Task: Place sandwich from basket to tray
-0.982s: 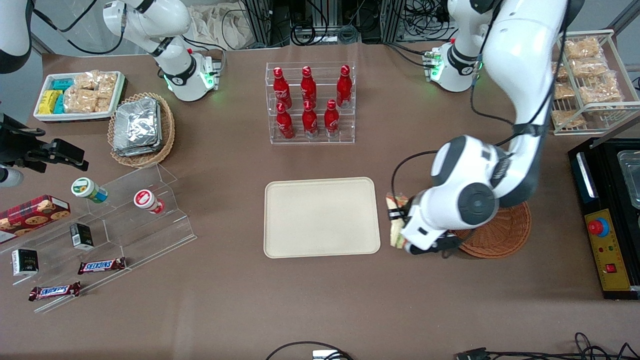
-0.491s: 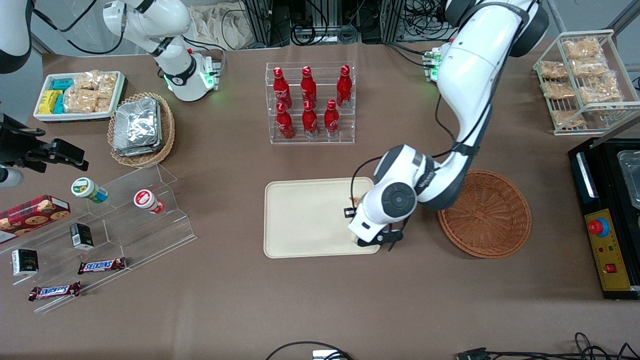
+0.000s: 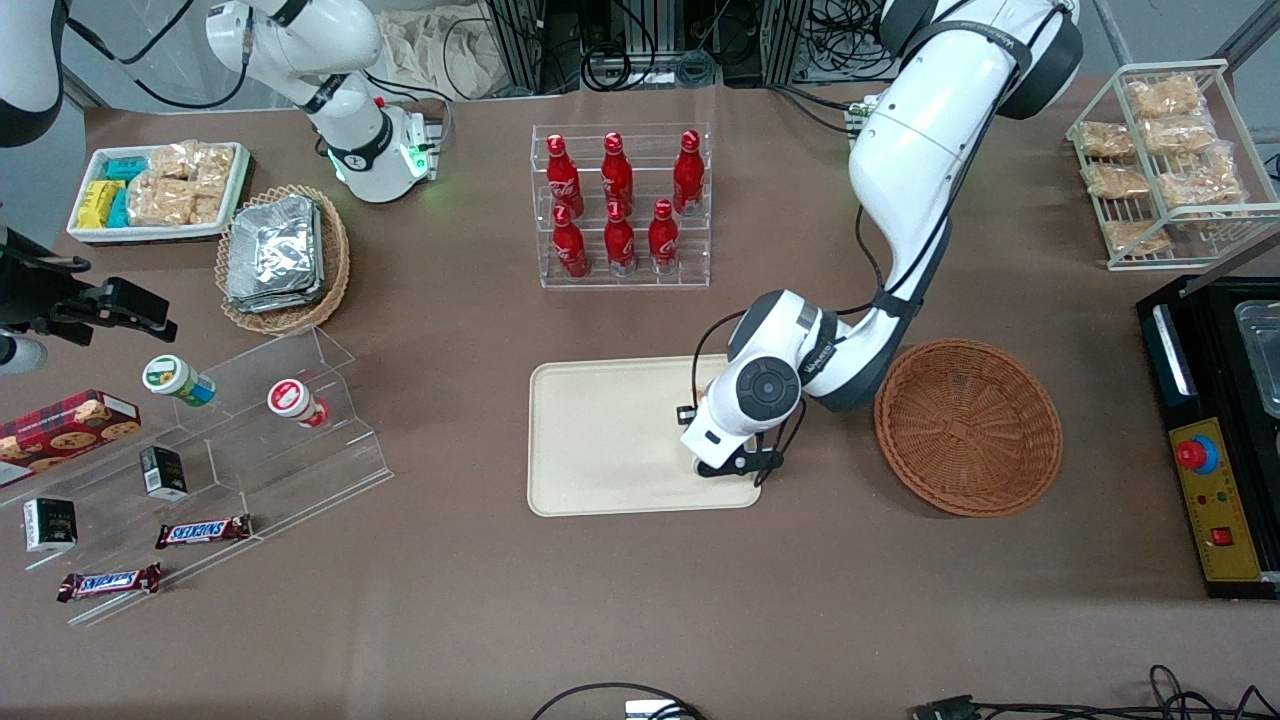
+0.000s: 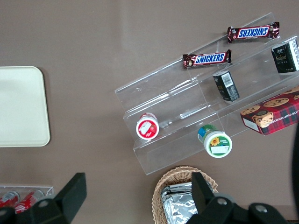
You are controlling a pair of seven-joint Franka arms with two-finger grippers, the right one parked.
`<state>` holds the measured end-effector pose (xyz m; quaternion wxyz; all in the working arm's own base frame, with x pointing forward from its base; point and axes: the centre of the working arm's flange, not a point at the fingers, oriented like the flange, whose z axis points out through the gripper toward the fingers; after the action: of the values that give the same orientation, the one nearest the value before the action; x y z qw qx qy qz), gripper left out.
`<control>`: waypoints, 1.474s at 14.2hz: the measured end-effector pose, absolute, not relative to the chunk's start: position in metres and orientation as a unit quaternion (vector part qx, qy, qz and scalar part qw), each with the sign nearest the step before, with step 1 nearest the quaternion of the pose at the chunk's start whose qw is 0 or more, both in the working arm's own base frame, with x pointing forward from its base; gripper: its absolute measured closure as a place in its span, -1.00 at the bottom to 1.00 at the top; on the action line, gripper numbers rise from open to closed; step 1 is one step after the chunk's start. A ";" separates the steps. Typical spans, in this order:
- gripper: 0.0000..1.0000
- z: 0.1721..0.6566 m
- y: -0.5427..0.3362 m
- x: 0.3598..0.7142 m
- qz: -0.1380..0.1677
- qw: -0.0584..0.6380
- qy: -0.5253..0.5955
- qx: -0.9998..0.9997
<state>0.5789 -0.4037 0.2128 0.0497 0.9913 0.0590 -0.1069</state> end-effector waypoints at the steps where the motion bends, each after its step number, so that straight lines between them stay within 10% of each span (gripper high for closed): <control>1: 0.32 0.212 -0.403 0.578 -0.108 0.049 0.058 0.991; 8: -0.99 0.222 -0.398 0.582 -0.105 0.050 0.061 0.991; 21: -1.00 0.370 -0.279 0.517 -0.049 0.029 0.011 0.998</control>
<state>0.5174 -0.2788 0.3704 0.0293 0.9983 0.0115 -0.0495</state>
